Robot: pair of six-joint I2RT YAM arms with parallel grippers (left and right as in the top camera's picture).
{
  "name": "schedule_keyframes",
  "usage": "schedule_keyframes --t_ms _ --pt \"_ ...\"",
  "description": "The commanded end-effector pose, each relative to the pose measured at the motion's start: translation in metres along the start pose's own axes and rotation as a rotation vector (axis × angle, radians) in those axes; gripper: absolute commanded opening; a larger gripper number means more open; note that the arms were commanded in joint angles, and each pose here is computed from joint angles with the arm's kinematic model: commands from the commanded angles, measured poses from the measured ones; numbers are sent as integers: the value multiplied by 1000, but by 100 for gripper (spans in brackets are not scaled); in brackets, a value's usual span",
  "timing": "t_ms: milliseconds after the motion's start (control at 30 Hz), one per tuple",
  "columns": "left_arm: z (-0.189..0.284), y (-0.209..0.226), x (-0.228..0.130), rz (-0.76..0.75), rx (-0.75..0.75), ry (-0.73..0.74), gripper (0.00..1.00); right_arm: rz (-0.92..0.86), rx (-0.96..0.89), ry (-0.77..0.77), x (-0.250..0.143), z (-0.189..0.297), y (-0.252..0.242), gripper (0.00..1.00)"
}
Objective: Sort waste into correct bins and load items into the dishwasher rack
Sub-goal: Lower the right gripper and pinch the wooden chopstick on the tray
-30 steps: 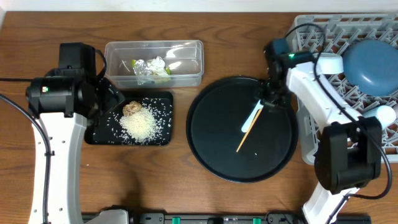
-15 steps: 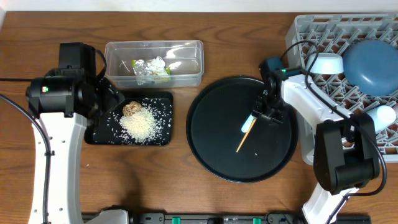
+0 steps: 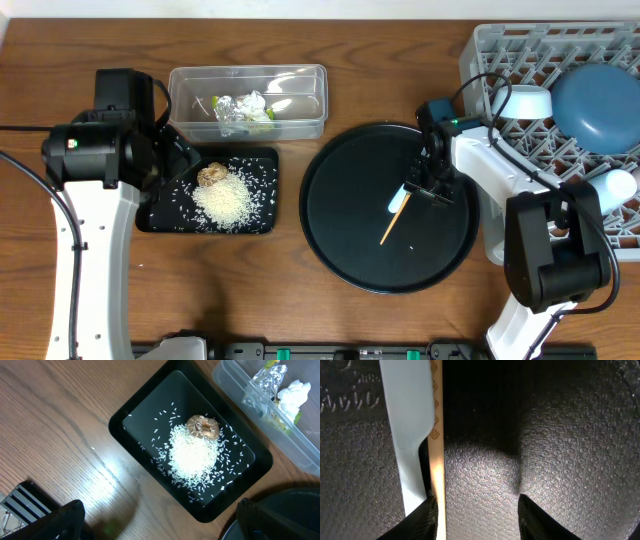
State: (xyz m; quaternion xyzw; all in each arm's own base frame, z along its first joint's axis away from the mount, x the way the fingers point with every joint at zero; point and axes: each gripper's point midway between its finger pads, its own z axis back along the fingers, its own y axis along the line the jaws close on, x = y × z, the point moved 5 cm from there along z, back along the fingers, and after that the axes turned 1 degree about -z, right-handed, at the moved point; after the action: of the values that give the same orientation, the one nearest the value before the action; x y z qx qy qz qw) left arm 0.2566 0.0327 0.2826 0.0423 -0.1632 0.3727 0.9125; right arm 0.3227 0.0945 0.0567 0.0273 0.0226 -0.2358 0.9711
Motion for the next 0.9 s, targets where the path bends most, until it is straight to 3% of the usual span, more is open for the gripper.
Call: schedule_keyframes --t_ms 0,867 --pt "0 1 3 9 14 -10 98 -8 -12 -17 0 -2 1 46" --pt "0 2 2 8 14 -9 98 29 -17 -21 -7 -15 14 42"
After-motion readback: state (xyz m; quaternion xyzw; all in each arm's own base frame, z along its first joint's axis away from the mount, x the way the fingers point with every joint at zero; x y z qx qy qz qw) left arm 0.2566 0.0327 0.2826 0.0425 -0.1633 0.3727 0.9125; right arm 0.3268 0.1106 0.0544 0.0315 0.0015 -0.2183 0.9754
